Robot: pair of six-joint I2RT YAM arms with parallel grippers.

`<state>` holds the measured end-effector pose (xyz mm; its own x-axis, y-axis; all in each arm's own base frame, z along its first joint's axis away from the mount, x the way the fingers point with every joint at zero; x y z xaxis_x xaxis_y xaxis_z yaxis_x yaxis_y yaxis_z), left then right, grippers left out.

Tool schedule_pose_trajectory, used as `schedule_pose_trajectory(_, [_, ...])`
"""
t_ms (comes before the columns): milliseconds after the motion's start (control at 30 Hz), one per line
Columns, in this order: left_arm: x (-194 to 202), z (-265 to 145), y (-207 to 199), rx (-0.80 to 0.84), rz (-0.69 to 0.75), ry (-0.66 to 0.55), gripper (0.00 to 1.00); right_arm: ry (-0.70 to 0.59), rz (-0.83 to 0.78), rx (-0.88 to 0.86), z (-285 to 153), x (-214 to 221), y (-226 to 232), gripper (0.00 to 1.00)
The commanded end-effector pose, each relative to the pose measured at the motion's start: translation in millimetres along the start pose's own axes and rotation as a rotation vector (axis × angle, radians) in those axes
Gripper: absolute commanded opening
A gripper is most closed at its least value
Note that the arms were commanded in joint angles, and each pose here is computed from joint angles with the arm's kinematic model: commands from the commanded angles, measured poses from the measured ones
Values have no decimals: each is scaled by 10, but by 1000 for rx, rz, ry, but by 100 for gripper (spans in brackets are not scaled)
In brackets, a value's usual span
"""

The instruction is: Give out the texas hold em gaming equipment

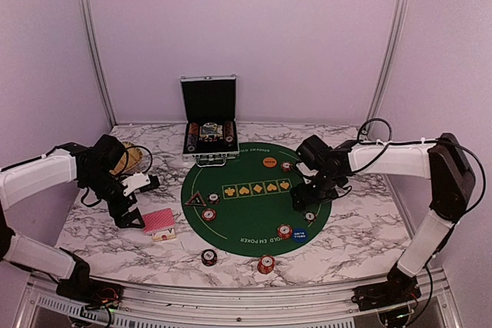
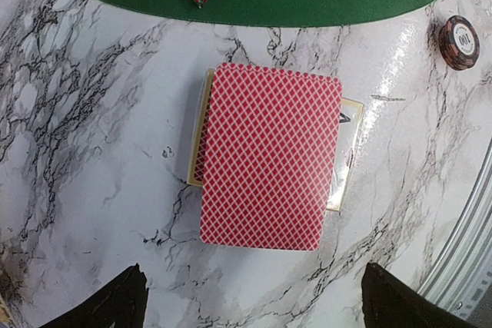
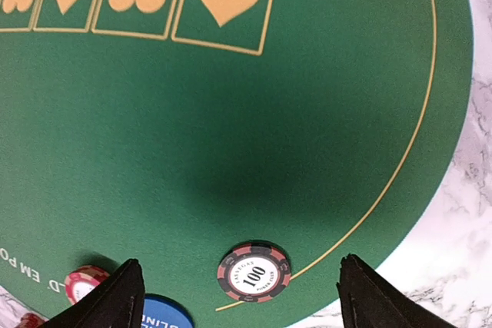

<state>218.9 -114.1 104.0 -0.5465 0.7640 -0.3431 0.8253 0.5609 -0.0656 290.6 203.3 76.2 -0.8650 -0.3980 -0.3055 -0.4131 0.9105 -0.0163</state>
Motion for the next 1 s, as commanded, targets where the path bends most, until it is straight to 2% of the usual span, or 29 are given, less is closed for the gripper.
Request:
schedule_pose_trajectory(0, [60,70,-59,29,51,54,99,-93,33,2,-388,-260,-37,89])
schedule_pose_trajectory(200, [2,139,-114,9,104,35,99,-156,40,-22,-648,-462,32,92])
schedule_pose_trajectory(433, [40,253,-170,24,155,71,99,-205,19,-56,-823,-624,240,92])
schedule_pose_trajectory(733, [38,299,-230,30,259,71,99,-272,10,-226,-992,-823,642,92])
schedule_pose_trajectory(967, [43,363,-183,30,290,99,99,-279,-22,-264,-1031,-861,879,92])
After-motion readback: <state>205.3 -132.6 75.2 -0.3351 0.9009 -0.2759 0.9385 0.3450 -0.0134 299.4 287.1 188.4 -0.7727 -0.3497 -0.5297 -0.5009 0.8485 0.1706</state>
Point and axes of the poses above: each gripper's point midway between its finger pads, its own z axis out along the fingers, its own y axis along the line the jaws close on, x = y × z, the point moved 2 cm from there along -z, back along the fingers, and after that the axes turned 5 degrees about -z, right-handed, at the moved point
